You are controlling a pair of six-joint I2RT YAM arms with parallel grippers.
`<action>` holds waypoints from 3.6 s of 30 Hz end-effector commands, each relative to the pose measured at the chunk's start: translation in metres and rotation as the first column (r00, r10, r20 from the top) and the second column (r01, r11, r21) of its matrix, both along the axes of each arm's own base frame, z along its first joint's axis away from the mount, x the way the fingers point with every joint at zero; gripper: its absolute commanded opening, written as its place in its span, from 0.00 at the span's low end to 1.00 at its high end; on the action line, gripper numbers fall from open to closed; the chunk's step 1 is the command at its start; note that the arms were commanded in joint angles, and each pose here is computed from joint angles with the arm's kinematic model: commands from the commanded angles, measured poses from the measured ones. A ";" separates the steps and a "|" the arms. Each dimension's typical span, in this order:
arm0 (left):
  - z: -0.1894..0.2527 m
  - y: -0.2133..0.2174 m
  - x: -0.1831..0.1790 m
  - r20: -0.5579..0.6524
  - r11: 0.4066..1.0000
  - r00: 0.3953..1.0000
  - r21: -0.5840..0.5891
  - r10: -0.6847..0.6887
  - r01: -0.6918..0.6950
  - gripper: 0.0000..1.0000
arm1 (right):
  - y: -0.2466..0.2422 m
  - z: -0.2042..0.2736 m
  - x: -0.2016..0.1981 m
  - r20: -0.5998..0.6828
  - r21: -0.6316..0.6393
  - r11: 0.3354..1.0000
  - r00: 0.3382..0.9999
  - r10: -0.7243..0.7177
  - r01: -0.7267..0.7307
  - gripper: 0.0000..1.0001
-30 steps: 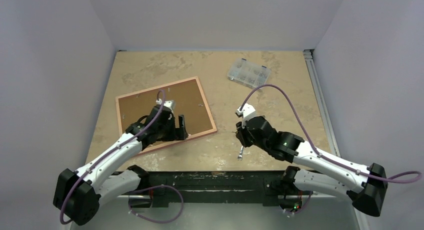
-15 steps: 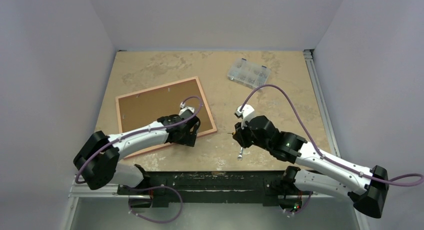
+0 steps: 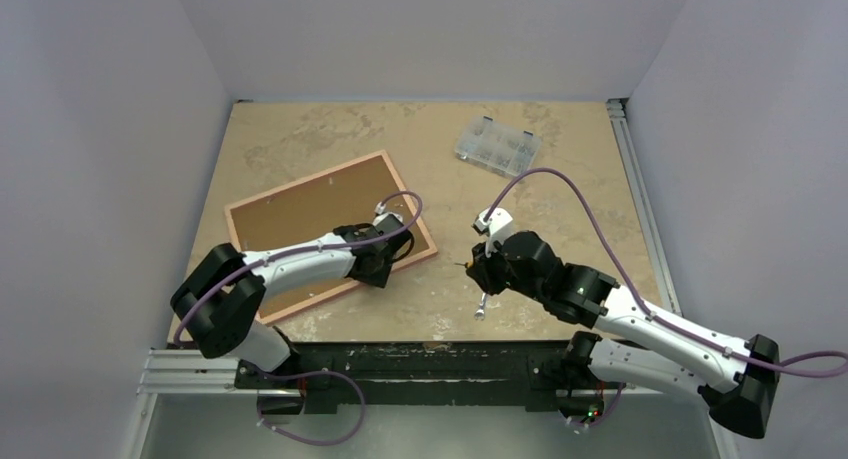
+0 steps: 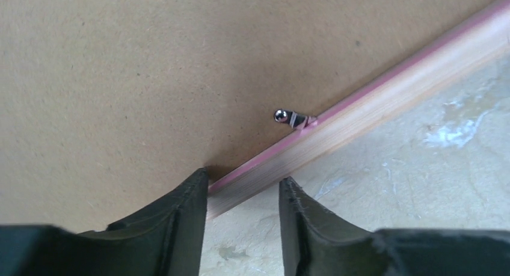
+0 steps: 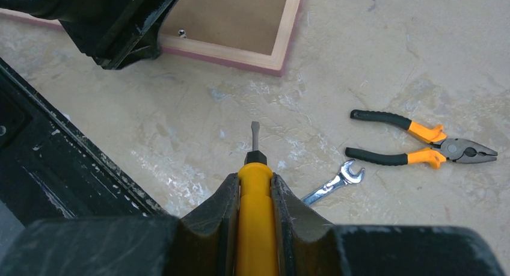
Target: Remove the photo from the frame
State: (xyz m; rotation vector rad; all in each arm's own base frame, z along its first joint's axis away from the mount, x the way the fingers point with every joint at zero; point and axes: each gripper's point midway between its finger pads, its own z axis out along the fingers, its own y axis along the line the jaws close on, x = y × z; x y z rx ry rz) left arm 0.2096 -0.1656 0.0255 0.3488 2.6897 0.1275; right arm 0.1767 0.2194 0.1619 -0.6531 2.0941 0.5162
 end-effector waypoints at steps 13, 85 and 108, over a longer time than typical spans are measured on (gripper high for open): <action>0.038 -0.109 0.076 -0.020 0.910 0.990 -0.391 0.142 -0.138 0.00 | 0.005 0.020 0.005 0.018 0.034 0.999 1.000 -0.014 0.013 0.00; 0.034 -0.113 -0.053 -0.119 0.674 0.991 -0.737 -0.059 -0.048 0.63 | 0.084 -0.052 0.152 -0.132 -0.134 0.979 0.977 -0.170 0.153 0.00; 0.057 -0.036 -0.062 0.017 0.795 1.000 -0.607 0.012 0.001 0.64 | 0.075 -0.033 0.108 -0.208 -0.147 0.983 0.969 -0.136 0.106 0.00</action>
